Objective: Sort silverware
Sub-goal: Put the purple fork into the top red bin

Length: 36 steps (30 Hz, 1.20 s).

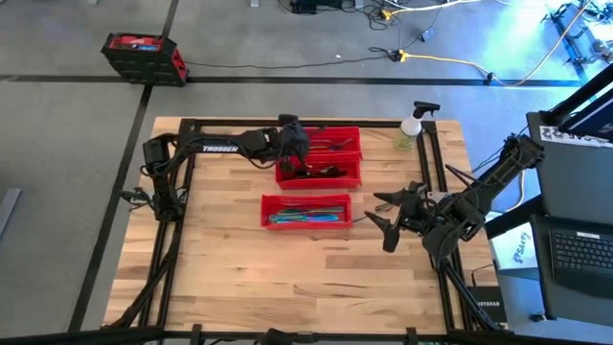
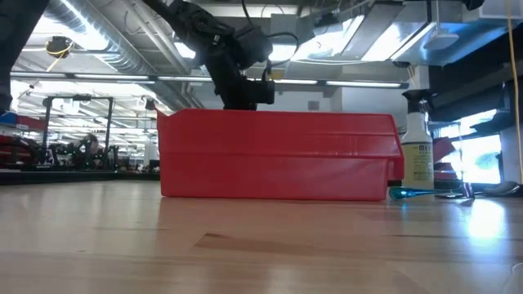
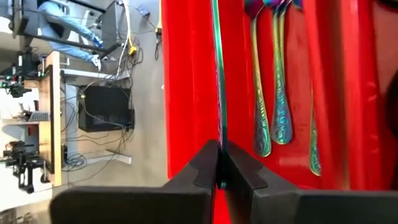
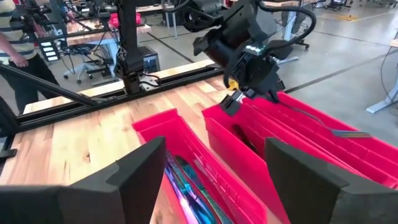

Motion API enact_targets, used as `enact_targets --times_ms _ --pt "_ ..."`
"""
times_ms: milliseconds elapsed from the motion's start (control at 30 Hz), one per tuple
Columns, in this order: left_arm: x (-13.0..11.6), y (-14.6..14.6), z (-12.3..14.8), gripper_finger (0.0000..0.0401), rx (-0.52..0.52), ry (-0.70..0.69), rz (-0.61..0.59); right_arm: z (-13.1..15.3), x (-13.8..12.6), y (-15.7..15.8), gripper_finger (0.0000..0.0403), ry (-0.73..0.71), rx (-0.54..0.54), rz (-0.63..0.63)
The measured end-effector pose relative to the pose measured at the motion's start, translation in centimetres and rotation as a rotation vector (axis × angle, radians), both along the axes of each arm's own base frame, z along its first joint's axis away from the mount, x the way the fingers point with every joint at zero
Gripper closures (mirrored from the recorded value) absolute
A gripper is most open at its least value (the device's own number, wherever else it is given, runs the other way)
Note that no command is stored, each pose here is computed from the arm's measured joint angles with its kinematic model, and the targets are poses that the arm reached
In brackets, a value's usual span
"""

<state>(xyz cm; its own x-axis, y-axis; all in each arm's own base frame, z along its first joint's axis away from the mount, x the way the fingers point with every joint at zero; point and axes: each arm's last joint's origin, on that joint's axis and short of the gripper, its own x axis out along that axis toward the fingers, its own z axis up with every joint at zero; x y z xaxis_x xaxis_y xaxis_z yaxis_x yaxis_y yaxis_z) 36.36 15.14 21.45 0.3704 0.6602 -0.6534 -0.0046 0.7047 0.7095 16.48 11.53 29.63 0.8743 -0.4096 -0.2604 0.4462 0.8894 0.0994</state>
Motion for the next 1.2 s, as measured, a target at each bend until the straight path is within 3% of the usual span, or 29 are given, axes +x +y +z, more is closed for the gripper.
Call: enact_targets --times_ms 133,500,600,667,767,933,1000,1200 --pt "0.0 0.3 0.1 0.0372 0.004 -0.021 0.011 0.0 0.0 0.1 0.0146 0.008 0.009 0.018" --pt "0.3 0.3 0.6 0.0229 0.024 -0.094 0.051 -0.2 -0.1 0.0 0.0146 0.035 -0.007 0.03" --pt "1.0 -0.4 2.4 0.0212 0.021 -0.161 0.062 -0.8 -0.2 -0.5 0.0146 0.095 -0.01 0.02" --pt "1.6 -1.1 4.4 0.0206 -0.002 -0.233 0.076 -1.5 0.1 -1.4 0.0146 0.163 0.05 0.007" --pt "2.0 -2.6 7.5 0.0201 -0.106 -0.361 0.085 -2.3 1.1 -3.0 0.0146 0.297 0.153 0.015" --pt "1.4 -5.1 11.3 0.02 -0.453 -0.629 -0.018 -3.0 2.5 -6.0 0.0146 0.556 0.205 0.03" --pt "1.1 -6.1 11.4 0.02 -0.538 -0.641 -0.047 -3.5 2.6 -7.1 0.0146 0.69 0.211 0.04" --pt "1.1 -9.8 8.1 0.02 -0.596 -0.57 -0.09 -4.2 3.6 -9.6 0.0146 1.008 0.229 0.065"
